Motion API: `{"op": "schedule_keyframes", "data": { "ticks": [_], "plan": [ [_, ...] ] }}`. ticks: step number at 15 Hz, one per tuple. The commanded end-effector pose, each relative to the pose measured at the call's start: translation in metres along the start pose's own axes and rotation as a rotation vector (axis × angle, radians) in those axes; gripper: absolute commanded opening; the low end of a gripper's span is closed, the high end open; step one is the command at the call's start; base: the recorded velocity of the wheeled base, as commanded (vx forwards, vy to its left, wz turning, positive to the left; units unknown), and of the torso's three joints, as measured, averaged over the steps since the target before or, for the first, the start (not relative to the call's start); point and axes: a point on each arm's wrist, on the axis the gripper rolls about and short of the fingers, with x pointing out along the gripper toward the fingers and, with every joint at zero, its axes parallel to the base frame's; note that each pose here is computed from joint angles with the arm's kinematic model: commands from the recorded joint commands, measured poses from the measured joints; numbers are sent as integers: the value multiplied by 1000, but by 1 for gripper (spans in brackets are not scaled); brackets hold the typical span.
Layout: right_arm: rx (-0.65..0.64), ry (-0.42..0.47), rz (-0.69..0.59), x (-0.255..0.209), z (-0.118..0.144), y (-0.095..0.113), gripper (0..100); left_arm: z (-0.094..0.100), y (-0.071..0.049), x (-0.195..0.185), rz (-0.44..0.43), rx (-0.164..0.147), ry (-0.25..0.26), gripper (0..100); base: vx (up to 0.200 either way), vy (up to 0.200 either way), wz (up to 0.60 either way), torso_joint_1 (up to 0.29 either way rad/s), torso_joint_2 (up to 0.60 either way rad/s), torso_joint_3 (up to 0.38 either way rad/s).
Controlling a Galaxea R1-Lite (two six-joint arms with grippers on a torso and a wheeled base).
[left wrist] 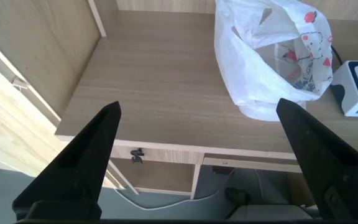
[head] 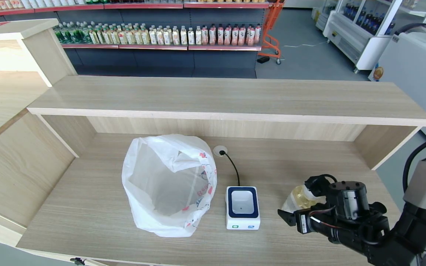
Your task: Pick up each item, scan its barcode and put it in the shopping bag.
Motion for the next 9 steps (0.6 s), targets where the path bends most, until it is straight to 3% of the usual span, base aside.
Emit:
{"op": "schedule_keyframes", "data": {
  "ticks": [1,9],
  "plan": [
    [-23,-26,5,4,4,2,100,0,0,0,1,0,0,100,0,0,0,0,0,0],
    [-69,-96,18,16,13,3,100,0,0,0,1,0,0,100,0,0,0,0,0,0]
  ]
}}
